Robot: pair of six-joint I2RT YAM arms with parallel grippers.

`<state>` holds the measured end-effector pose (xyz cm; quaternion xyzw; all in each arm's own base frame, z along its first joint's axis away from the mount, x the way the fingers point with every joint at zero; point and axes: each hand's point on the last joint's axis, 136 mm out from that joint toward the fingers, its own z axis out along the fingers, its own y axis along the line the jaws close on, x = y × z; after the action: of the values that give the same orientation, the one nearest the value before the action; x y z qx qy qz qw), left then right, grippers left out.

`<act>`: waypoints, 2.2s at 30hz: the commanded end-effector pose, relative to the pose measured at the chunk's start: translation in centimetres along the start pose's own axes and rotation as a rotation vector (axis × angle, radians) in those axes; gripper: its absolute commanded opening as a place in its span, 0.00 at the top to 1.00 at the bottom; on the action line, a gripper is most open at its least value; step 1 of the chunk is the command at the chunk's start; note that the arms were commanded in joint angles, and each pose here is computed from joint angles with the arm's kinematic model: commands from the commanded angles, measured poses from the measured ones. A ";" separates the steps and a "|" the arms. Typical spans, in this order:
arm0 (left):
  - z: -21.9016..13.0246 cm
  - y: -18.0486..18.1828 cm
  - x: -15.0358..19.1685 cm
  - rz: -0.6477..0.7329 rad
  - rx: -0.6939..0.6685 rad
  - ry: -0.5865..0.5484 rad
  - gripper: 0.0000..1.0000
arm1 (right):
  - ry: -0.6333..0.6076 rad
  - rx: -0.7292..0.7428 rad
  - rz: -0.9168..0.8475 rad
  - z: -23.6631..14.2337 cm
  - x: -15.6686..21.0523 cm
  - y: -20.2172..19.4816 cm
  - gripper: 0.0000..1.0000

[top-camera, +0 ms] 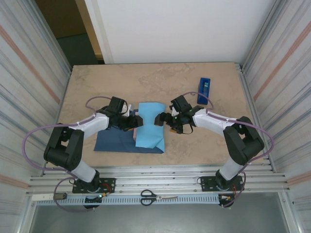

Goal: Wrap the gift box in paper

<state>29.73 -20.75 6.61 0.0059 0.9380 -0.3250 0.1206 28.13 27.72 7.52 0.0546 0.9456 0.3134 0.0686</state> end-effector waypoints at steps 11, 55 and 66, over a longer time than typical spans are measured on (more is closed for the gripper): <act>1.4 2.3 3.2 -0.055 -0.048 0.069 0.49 | -0.095 -0.011 0.082 -1.4 -2.8 0.0 0.04; 6.3 -3.2 4.2 -0.096 -0.080 0.044 0.50 | -0.008 -0.028 0.071 -3.7 -6.0 -5.3 0.08; 6.4 -2.8 4.6 -0.096 -0.093 0.052 0.50 | 0.088 0.044 0.084 -1.0 -5.2 -8.0 0.20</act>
<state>28.44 -29.50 6.74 -0.0293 0.9239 -0.3616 0.1219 33.69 21.02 5.89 0.0847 0.9379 0.3341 0.0387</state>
